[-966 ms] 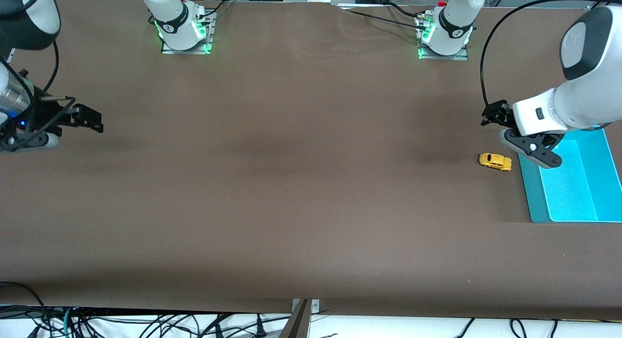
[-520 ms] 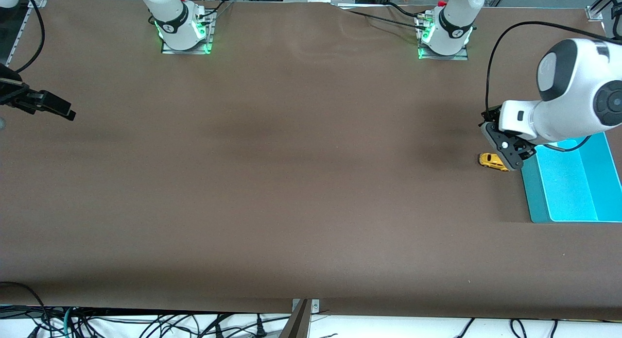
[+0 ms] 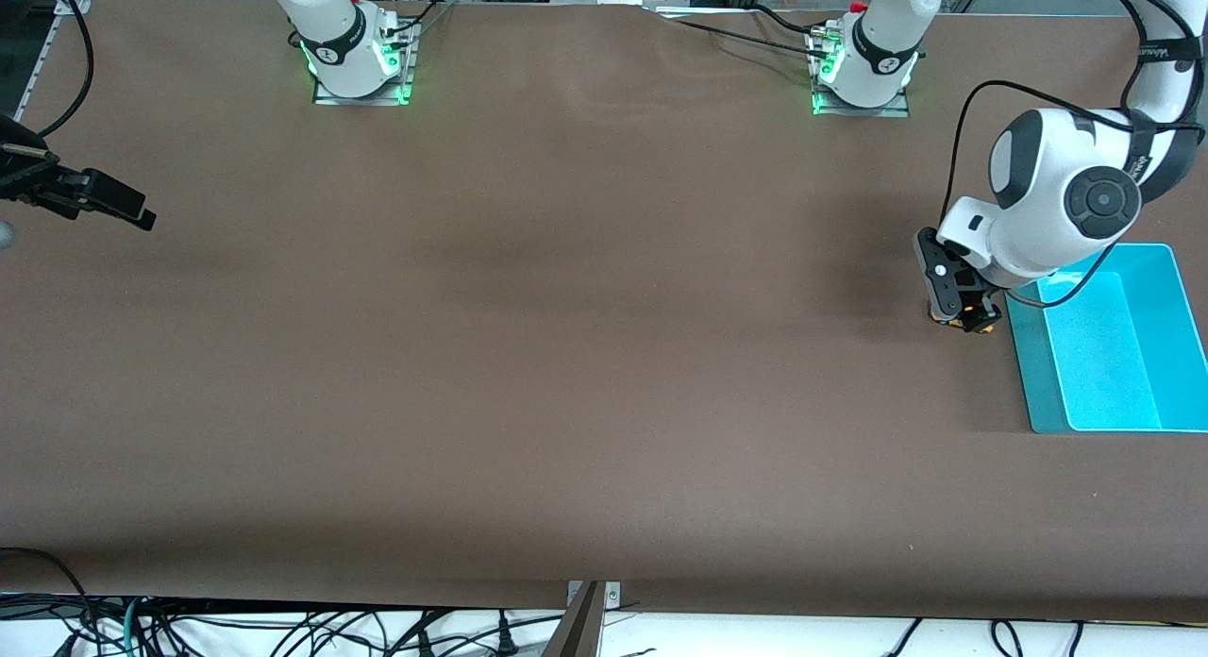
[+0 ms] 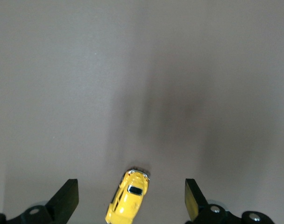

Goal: Wind and store yellow beetle car
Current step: 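Lower the open left gripper over the yellow car, then close the left gripper on the yellow car, then lift the car with the left gripper and move it over the bin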

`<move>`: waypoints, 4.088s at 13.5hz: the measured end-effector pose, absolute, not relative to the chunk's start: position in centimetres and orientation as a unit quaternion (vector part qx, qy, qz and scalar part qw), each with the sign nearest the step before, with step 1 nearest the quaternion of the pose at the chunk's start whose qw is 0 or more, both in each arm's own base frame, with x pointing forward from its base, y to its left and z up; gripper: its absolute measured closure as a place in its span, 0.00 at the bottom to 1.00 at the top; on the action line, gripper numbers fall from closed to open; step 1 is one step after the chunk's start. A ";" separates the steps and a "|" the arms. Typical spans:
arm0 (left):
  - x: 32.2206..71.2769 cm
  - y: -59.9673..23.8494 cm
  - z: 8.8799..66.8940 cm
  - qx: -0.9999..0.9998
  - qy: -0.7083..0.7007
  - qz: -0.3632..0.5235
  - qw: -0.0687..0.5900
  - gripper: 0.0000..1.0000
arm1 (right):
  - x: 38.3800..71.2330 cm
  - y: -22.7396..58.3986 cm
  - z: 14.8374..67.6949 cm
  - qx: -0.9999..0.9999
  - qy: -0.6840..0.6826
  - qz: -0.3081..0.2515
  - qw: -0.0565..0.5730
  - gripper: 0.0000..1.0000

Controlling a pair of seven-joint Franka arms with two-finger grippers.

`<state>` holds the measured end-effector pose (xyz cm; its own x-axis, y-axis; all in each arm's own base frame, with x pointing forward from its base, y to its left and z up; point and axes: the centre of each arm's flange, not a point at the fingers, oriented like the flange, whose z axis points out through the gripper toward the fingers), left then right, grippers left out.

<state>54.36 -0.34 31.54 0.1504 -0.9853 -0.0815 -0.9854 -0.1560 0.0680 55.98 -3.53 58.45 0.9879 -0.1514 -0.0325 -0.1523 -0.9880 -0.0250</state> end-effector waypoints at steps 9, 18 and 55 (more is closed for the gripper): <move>52.1 7.5 25.4 -0.674 0.737 0.009 0.040 0.00 | 56.0 -3.7 58.4 -0.997 0.078 0.015 0.014 0.00; 51.1 9.3 20.4 -0.652 0.756 -0.002 0.055 0.00 | 56.0 -3.8 58.3 -0.997 0.079 0.016 0.014 0.00; 54.9 10.5 30.4 -0.665 0.747 0.010 -0.001 0.56 | 56.1 -4.4 58.1 -0.996 0.085 0.018 0.014 0.00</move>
